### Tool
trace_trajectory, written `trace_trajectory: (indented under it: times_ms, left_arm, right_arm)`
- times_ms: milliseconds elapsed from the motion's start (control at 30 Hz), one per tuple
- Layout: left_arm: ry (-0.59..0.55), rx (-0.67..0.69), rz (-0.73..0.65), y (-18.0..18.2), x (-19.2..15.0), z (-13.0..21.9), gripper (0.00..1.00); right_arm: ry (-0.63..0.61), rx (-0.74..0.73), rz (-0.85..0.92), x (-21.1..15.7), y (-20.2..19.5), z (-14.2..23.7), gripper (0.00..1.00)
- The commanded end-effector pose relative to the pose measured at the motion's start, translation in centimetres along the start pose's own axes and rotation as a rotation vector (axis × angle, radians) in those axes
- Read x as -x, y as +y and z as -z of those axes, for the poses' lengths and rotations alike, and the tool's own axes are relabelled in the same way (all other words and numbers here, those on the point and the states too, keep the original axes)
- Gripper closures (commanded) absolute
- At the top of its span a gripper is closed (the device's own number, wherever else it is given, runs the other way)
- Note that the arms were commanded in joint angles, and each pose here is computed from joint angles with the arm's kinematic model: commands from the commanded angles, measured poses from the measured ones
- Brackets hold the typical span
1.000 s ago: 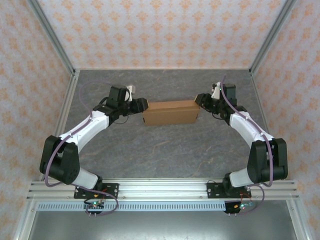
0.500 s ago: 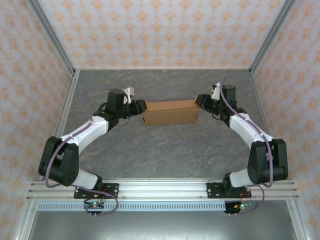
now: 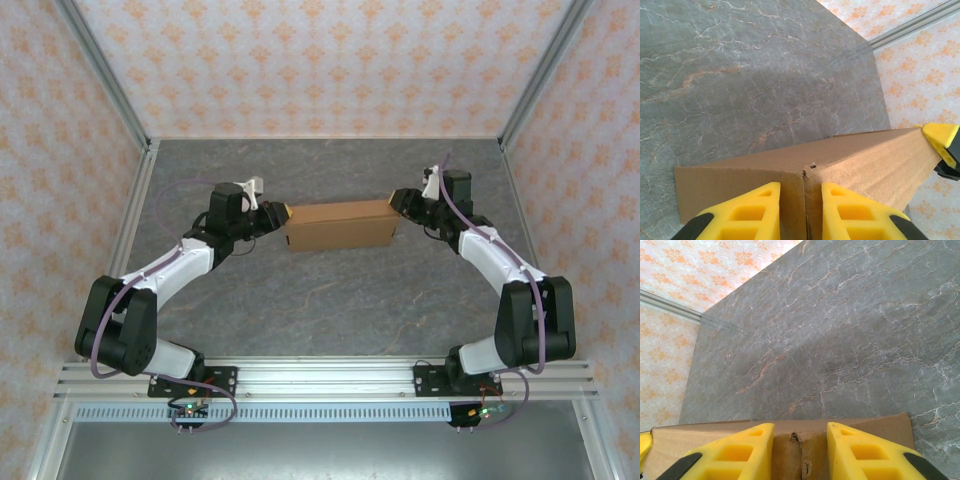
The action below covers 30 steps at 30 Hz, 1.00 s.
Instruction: Fold the paper box
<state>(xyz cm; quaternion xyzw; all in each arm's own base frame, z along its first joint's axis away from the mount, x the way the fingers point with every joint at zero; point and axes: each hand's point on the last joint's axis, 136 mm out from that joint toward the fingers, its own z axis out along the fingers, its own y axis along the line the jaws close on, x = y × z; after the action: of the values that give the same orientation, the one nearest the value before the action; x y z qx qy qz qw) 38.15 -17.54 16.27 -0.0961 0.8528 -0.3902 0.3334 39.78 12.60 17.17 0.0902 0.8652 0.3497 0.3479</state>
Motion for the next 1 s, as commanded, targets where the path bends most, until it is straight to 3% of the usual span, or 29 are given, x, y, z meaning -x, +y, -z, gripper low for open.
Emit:
trace_trajectory:
  times_ms: [0, 67, 233, 333, 533, 633, 767, 967]
  left_arm:
    - [0.116, 0.167, 0.093, 5.6, -4.0, -0.4, 0.80]
    - [0.106, 0.156, 0.090, 5.2, -3.6, -0.3, 0.76]
    - [0.074, 0.123, 0.081, 3.4, -2.0, -0.1, 0.52]
    - [0.092, 0.103, 0.081, 2.9, -2.0, -0.5, 0.46]
    - [0.124, 0.114, 0.090, 3.8, -3.3, -1.3, 0.45]
    - [0.129, 0.139, 0.089, 4.5, -3.6, -1.4, 0.53]
    - [0.121, 0.192, 0.070, 5.5, -3.7, -1.0, 0.61]
    - [0.105, 0.209, 0.058, 5.5, -3.4, -0.5, 0.63]
  right_arm:
    - [0.074, -0.110, -0.040, -2.5, -3.4, -0.8, 0.70]
    - [0.073, -0.108, -0.033, -2.4, -3.2, -0.7, 0.70]
    - [0.077, -0.111, -0.029, -2.4, -3.2, -0.6, 0.70]
    - [0.078, -0.107, -0.032, -2.4, -3.2, -0.7, 0.70]
    - [0.076, -0.103, -0.028, -2.1, -2.9, -0.6, 0.70]
    - [0.071, -0.095, -0.029, -1.8, -2.6, -0.6, 0.69]
    - [0.055, -0.099, -0.008, -0.9, -1.8, 0.1, 0.62]
    - [0.016, -0.075, 0.016, 1.6, 0.6, 1.4, 0.49]
